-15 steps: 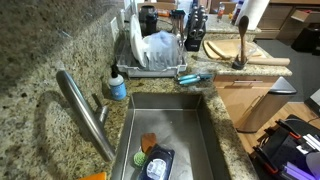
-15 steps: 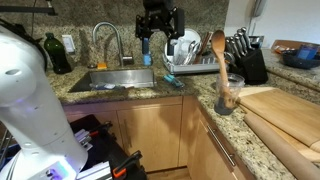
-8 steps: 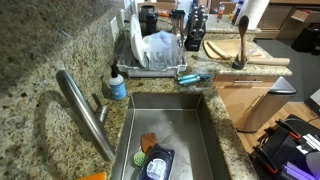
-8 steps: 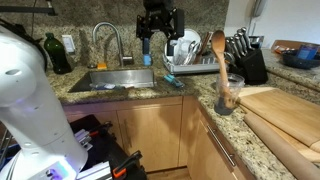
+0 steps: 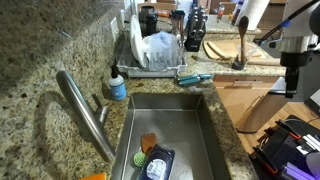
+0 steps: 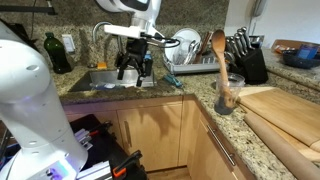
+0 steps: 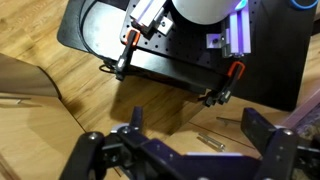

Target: Open the tap

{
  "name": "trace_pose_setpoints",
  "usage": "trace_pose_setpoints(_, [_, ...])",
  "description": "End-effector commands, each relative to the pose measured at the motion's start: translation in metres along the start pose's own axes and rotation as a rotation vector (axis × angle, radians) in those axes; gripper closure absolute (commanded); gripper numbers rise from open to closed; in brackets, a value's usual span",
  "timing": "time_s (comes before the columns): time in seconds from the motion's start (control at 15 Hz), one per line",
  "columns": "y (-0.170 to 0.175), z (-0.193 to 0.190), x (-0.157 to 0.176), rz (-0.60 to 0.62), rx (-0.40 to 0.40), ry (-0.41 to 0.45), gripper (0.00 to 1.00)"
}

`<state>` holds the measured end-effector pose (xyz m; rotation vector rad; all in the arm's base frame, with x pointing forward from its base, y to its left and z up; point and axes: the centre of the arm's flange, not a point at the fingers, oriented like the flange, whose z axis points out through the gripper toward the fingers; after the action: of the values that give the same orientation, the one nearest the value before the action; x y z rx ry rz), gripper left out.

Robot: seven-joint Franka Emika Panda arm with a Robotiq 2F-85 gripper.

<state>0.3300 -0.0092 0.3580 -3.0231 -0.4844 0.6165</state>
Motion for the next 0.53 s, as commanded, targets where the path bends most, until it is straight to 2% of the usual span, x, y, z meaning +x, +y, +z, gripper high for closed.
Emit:
trace_pose_setpoints(0.0, [-0.088,0.047,0.018,-0.169,-0.066,0.081,0.00])
trace_pose_setpoints(0.13, [-0.144,0.057,0.034,-0.222,-0.070,0.187,0.00])
trace_pose_setpoints(0.2, [-0.103,0.036,0.027,-0.179,-0.062,0.110,0.00])
trace_pose_setpoints(0.33, [-0.143,0.033,0.036,-0.219,-0.079,0.163,0.00])
trace_pose_setpoints(0.4, [-0.140,0.036,0.036,-0.176,-0.112,0.174,0.00])
trace_pose_setpoints(0.47, [-0.151,0.042,0.047,-0.163,-0.142,0.230,0.00])
